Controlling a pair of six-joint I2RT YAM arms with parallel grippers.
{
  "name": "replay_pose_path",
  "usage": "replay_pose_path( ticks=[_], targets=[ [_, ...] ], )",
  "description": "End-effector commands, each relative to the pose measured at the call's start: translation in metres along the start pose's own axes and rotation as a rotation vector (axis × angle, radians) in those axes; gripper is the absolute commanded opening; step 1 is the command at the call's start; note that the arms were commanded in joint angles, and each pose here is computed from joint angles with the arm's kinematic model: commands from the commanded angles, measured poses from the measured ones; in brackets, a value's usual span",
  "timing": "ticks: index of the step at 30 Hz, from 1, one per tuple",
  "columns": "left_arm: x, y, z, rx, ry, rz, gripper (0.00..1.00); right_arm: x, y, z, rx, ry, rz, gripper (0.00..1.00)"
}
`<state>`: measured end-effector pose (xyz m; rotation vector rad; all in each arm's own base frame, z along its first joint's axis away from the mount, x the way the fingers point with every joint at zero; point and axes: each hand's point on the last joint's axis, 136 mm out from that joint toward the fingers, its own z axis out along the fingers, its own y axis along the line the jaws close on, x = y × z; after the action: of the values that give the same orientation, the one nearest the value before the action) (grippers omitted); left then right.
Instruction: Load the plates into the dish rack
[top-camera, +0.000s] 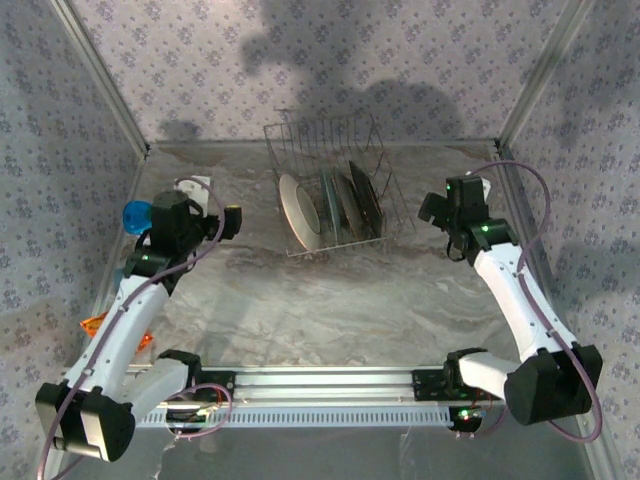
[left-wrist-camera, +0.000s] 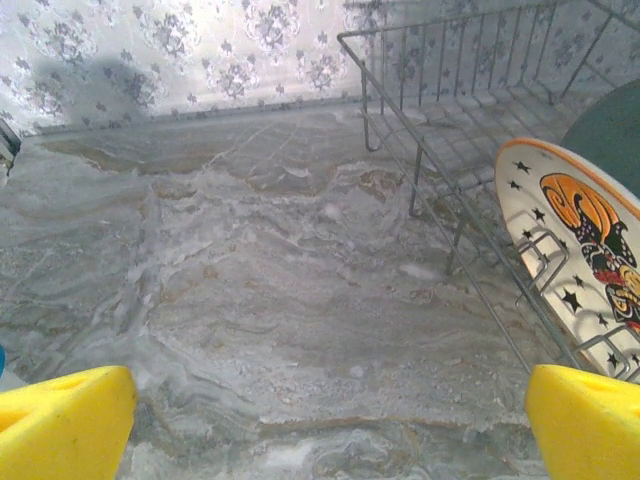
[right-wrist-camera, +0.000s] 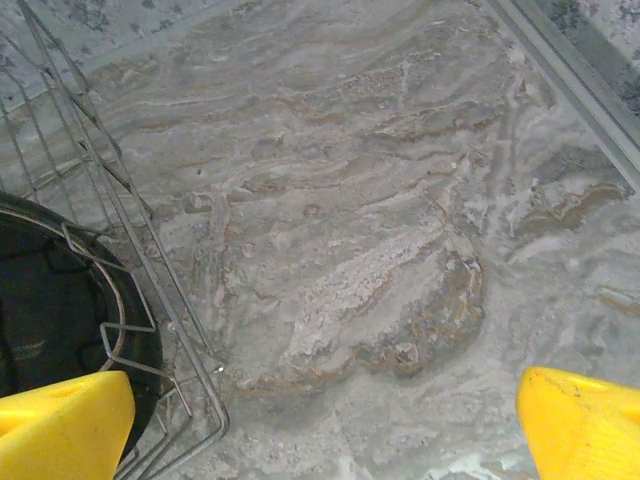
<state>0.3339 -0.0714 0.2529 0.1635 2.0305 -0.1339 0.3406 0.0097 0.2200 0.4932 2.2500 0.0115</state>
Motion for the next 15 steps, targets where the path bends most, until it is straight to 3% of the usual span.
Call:
replay_pose_path(
  ticks=[1,5,9,15],
  targets=[
    [0.004,-0.002,0.002,0.01,-0.03,0.01,0.99,-0.011,0.008,-0.001,-0.089,-0.053,-0.011,1.0],
    [0.017,-0.006,0.012,0.033,0.03,0.041,0.99,-0.01,0.015,0.008,-0.193,-0.101,-0.153,1.0],
    [0.025,-0.004,0.022,0.015,0.089,0.043,0.99,-0.008,0.007,0.013,-0.16,-0.13,-0.173,1.0],
    [0.025,0.008,0.03,-0.038,-0.022,0.015,1.0,-0.011,0.009,0.024,-0.178,-0.209,-0.242,1.0]
  ],
)
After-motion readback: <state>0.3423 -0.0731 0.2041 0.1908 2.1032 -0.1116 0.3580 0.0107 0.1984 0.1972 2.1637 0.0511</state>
